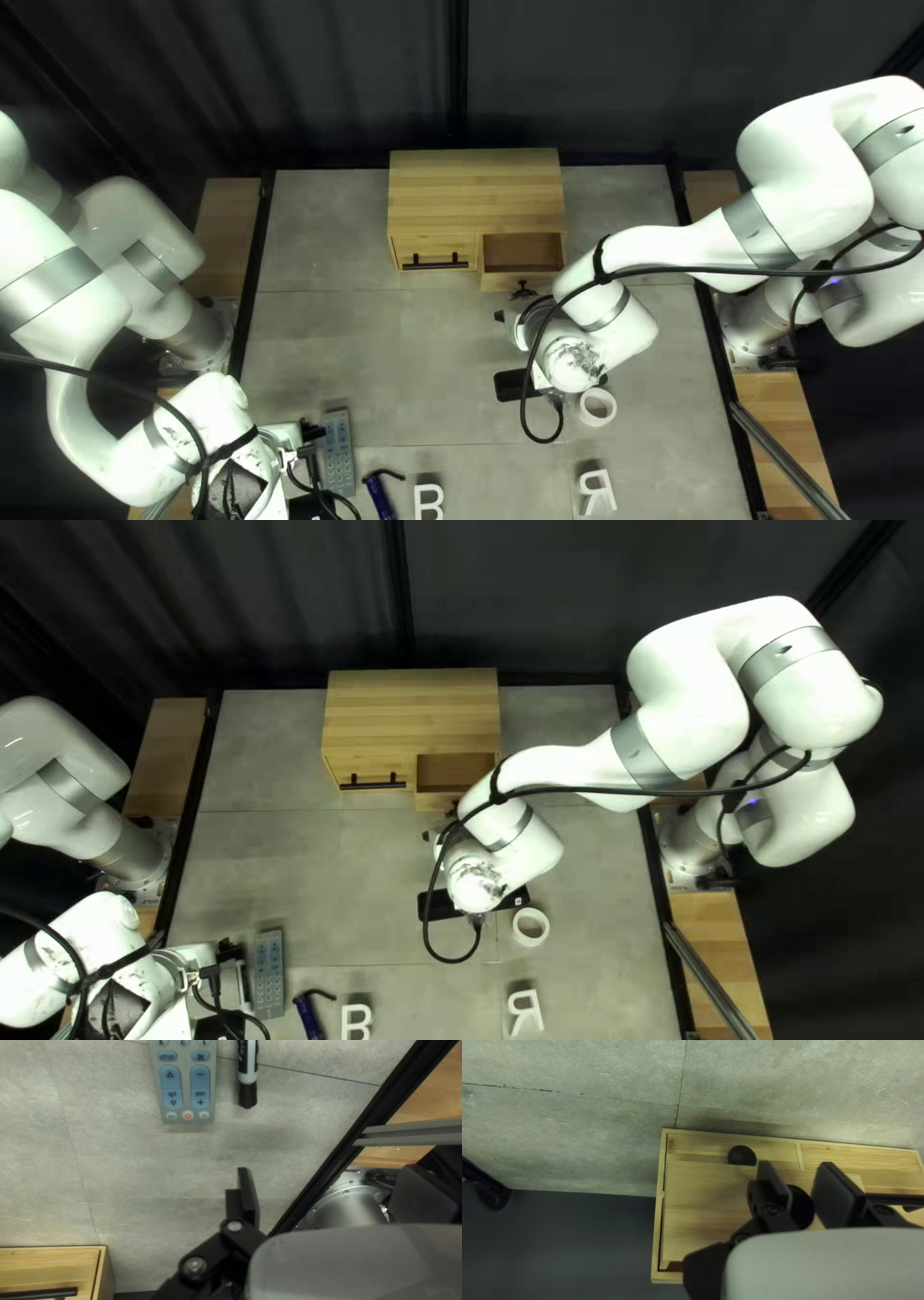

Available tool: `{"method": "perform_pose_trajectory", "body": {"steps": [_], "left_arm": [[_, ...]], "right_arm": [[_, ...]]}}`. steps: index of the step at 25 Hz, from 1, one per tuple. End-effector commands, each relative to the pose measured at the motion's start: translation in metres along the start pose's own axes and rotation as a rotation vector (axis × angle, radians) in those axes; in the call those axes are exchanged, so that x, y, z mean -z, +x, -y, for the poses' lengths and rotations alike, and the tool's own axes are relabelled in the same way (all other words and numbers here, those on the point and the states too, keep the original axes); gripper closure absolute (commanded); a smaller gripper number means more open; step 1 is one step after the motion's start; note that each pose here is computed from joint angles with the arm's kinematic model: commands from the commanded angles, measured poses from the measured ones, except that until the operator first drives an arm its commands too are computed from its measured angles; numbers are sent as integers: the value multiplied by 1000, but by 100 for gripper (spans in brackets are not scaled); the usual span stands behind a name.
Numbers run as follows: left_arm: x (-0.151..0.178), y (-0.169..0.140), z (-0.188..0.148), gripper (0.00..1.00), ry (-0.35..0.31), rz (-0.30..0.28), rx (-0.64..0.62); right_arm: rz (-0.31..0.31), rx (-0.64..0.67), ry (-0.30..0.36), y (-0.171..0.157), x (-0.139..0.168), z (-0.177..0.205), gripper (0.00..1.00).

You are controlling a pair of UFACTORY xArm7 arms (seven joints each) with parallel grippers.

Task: Open drawers and place objects into drawer and close

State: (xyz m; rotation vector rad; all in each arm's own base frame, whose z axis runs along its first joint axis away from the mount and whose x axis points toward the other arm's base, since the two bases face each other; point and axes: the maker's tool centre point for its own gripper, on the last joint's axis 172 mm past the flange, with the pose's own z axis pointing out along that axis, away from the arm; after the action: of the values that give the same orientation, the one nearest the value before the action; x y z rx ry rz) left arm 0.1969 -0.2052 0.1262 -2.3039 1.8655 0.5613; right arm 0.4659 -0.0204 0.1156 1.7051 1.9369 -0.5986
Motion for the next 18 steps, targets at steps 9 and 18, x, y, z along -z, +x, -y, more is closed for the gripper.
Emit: {"method": "perform_pose_trajectory", "body": {"steps": [9,18], "left_arm": [[0,0,0,0,0,0,0],[0,0,0,0,0,0,0]], "right_arm": [[-1,4,-1,7,5,-3,92],[-3,5,-4,11,7,-3,93]]}}
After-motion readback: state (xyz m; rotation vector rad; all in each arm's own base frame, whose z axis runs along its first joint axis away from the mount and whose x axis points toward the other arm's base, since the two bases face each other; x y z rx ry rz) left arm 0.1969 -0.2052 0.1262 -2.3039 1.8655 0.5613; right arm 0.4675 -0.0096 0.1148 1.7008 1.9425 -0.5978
